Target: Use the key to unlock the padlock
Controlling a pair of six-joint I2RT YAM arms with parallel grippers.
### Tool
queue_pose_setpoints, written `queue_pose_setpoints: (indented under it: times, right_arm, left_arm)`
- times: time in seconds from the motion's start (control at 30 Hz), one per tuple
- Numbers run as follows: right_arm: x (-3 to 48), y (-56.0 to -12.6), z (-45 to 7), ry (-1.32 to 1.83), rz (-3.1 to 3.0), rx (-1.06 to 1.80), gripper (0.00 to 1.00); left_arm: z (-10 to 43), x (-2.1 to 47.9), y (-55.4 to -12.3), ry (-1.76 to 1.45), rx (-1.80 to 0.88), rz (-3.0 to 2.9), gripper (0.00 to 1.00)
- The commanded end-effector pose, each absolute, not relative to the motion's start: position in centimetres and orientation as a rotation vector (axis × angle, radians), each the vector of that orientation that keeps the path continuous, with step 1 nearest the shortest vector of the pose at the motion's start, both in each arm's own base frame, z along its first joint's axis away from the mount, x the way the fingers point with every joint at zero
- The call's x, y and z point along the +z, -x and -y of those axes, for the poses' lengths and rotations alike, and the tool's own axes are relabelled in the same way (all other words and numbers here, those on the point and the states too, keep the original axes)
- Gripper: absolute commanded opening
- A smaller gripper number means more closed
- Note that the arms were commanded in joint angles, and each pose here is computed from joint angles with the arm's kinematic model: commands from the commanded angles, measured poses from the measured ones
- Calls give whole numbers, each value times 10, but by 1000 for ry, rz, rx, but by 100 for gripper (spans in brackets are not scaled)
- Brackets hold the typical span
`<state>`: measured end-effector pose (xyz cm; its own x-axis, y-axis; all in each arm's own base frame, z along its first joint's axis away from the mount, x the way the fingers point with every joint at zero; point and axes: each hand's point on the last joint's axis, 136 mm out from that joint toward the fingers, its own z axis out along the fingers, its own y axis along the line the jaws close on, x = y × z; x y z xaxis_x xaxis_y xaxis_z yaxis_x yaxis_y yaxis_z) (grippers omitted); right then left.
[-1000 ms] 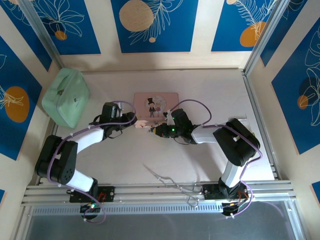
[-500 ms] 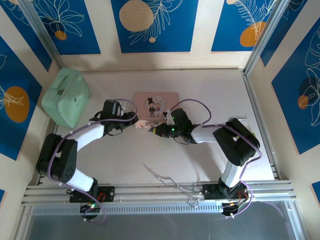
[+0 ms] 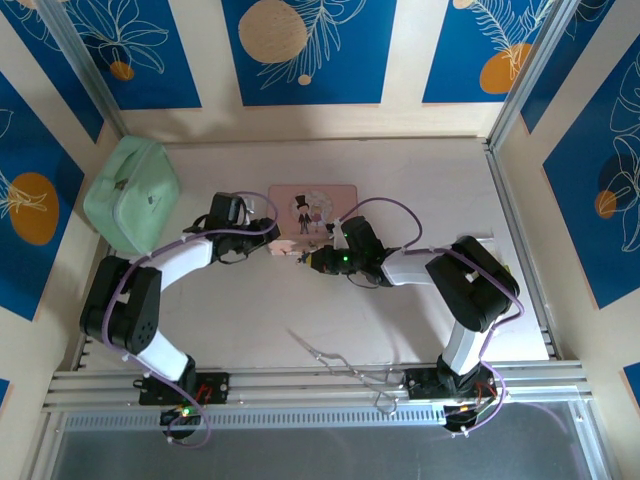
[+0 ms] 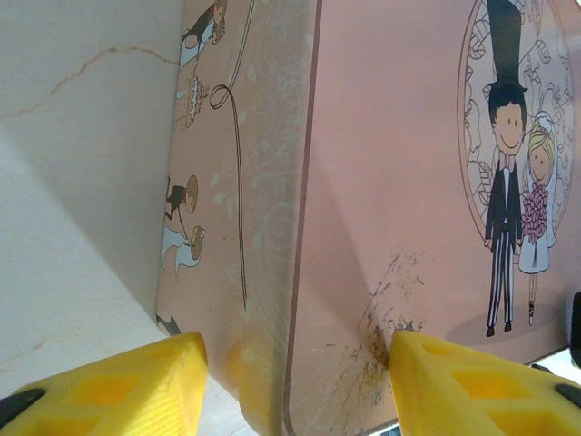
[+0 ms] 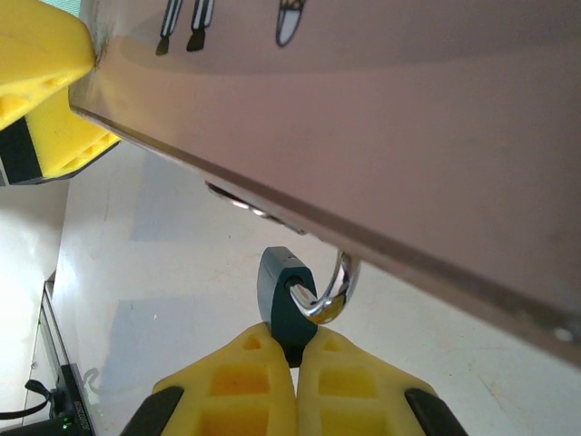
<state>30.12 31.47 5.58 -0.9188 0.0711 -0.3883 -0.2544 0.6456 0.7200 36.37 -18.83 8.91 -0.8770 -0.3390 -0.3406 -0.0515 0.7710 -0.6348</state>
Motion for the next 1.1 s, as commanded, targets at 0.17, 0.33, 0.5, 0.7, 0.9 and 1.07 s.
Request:
queue_pose_setpoints:
  times: [0.17,0.33,0.5,0.7,0.9,1.07]
  right_arm:
    - [-3,-281,-280,-42,-2724,981,0]
    - [-1,-281,-279,-40,-2713,985,0]
    - [2,-281,-277,-45,-2702,978,0]
    - [5,-282,-278,-26,-2695,980,0]
    - [10,-283,-278,1,-2693,978,0]
    - [10,-282,-280,13,-2693,994,0]
  left_arm:
    - [184,59,-342,326,-877,-2607,54]
    - [180,50,-332,333,-869,-2621,54]
    - [179,49,-326,344,-879,-2620,53]
    - [178,48,-320,348,-888,-2621,53]
    - [179,47,-312,349,-904,-2621,51]
    - [180,50,-317,329,-884,-2627,51]
